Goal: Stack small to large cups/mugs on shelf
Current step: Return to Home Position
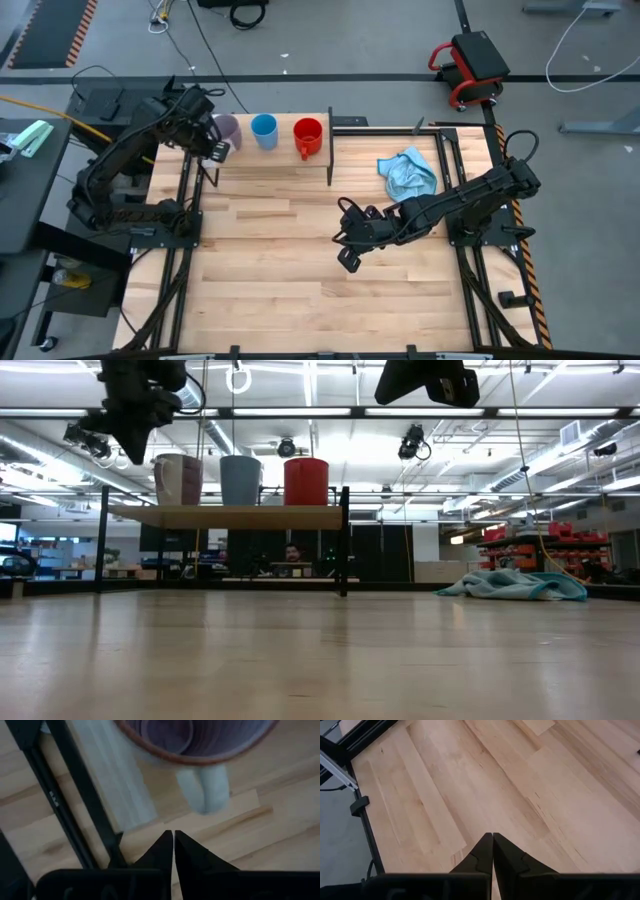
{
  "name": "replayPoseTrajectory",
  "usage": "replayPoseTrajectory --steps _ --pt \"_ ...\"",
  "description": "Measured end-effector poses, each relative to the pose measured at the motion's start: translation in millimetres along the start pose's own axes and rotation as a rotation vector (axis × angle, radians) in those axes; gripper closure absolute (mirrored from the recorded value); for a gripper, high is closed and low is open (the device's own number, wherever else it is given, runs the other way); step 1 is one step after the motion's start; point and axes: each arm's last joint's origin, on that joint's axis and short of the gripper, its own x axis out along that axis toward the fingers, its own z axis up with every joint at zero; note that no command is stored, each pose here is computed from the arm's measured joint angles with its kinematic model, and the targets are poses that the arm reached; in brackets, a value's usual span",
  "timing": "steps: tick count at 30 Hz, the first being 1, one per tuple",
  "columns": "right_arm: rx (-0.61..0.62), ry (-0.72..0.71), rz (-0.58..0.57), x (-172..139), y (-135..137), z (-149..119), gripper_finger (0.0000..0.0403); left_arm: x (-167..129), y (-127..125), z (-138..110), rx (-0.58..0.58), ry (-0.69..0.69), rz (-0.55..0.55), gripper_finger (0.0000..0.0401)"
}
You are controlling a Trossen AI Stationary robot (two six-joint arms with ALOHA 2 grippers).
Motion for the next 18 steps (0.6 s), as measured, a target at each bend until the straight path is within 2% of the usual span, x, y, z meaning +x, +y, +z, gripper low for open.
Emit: replayPoseTrajectory --steps 9,18 --pt "-0.005 0.000 0.005 -8 -3 1 0.0385 -39 4 -21 -0.022 -0.072 -0.027 0.0383" --pt "0.006 -0.136 0.087 -79 -22 12 0.0385 -89 11 -49 -0.105 -0.270 -0.117 0.0375"
